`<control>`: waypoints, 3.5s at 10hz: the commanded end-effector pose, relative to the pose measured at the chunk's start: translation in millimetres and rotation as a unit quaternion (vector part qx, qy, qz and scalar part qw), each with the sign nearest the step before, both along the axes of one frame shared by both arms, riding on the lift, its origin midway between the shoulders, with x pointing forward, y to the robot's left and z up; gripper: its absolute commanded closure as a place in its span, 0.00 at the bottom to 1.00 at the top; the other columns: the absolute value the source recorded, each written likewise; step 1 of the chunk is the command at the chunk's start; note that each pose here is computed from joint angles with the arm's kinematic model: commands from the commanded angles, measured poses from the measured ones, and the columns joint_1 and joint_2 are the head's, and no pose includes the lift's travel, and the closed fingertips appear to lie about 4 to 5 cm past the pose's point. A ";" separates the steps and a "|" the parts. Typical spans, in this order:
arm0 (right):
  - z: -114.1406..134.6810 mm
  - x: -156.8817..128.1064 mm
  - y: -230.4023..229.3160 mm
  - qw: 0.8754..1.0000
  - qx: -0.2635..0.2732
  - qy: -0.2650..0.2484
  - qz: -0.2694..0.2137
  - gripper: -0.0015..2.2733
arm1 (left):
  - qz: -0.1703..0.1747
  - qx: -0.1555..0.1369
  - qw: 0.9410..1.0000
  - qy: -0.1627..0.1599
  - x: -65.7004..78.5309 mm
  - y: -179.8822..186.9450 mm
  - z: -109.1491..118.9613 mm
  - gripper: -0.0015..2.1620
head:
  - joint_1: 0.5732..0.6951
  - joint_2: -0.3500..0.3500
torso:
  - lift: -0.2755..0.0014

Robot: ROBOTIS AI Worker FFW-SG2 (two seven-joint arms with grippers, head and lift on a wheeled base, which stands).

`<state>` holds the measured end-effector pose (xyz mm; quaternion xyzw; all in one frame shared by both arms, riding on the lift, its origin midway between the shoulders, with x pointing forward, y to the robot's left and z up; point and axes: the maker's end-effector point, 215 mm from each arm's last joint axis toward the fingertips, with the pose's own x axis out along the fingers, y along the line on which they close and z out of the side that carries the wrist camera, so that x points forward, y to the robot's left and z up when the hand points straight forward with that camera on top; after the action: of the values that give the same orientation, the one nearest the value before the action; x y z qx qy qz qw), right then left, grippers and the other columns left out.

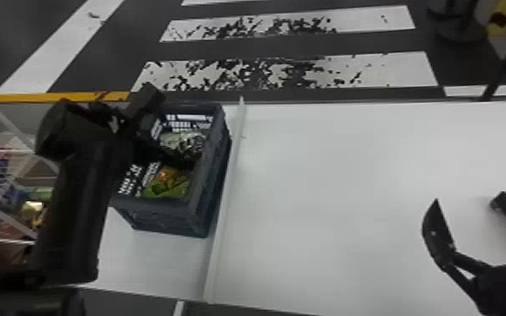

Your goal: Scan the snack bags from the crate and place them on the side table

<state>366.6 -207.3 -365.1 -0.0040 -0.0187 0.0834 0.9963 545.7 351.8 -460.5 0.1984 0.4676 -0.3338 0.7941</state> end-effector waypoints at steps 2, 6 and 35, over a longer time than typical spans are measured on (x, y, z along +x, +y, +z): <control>-4.6 3.5 1.3 1.000 0.001 0.005 0.001 0.03 | -0.009 0.003 1.000 0.002 -6.3 13.0 11.2 0.99 | 1.00 0.76 | 0.66; -9.7 5.9 1.8 1.000 0.002 0.011 0.001 0.03 | -0.024 -0.021 0.999 -0.018 -9.5 17.0 38.4 0.99 | 1.00 0.78 | 0.66; -5.2 -0.2 22.1 1.000 0.010 0.011 0.022 0.03 | 0.399 -0.530 0.739 0.114 -43.1 93.3 132.4 0.99 | 1.00 0.93 | 0.66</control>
<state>366.6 -186.1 -370.8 0.0071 -0.0083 0.1042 0.9945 502.6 441.1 -331.5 -0.4821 0.3463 -0.2020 0.7790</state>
